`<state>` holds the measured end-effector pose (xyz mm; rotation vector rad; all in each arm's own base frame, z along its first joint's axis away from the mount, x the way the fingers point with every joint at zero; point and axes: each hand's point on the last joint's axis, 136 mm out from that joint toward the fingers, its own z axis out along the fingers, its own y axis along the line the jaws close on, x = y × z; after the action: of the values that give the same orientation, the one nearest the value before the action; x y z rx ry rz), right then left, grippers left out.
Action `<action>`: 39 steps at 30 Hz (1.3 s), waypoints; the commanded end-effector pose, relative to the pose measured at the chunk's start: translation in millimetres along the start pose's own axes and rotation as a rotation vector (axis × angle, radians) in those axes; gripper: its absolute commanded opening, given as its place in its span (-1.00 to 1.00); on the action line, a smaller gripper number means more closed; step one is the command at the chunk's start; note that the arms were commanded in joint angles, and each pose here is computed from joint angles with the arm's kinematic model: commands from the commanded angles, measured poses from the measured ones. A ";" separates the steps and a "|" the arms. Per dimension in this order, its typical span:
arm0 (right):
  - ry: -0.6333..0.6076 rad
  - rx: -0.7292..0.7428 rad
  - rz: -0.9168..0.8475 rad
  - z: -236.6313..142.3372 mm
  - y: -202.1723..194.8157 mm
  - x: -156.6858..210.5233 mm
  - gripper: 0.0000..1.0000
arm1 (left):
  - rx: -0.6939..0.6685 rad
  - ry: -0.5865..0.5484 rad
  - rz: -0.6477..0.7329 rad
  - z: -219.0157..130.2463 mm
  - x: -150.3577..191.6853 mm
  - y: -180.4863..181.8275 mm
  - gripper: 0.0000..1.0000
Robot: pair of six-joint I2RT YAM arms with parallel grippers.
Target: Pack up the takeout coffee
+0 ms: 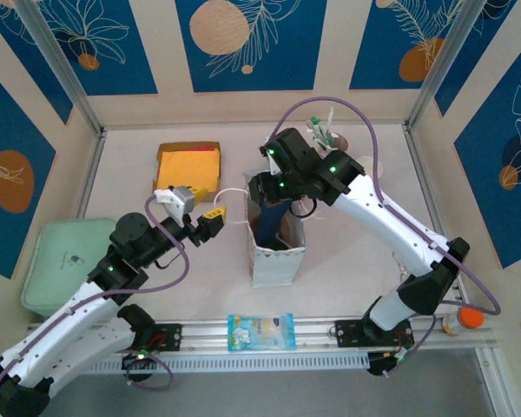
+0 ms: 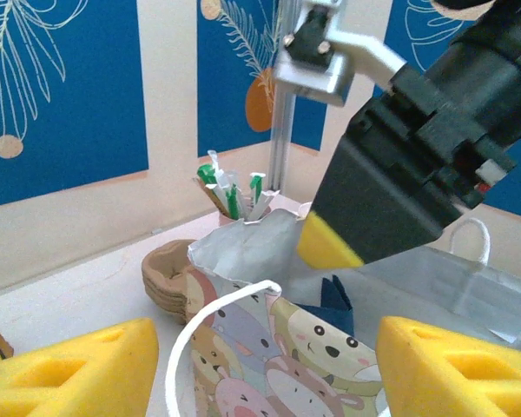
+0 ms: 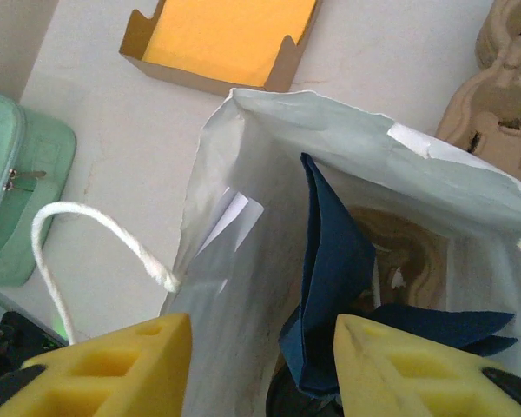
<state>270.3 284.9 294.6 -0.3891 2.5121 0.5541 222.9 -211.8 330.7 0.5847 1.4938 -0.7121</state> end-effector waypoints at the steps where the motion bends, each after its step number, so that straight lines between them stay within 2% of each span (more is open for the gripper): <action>1: -0.048 -0.022 -0.019 -23.9 5.0 -6.4 0.07 | -0.023 -0.039 -0.002 -6.6 -19.3 0.7 0.36; 10: -0.084 -0.005 -0.017 -37.8 -3.0 -7.8 0.43 | -0.187 0.042 -0.027 -7.4 -7.8 28.9 0.51; 19: -0.109 0.008 0.001 -48.2 -13.8 -5.9 0.45 | -0.194 0.159 -0.057 4.7 5.2 31.0 0.78; 27: -0.129 0.027 0.020 -56.1 -28.5 -3.7 0.49 | -0.234 0.177 -0.047 7.1 9.6 38.5 0.84; 39: -0.161 0.045 0.058 -66.2 -52.4 -2.1 0.57 | -0.375 0.182 0.004 -3.7 6.8 62.1 0.90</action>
<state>264.8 213.6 327.9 -0.2416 2.3994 0.5188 264.5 -177.7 300.6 0.4072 1.7813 -0.4122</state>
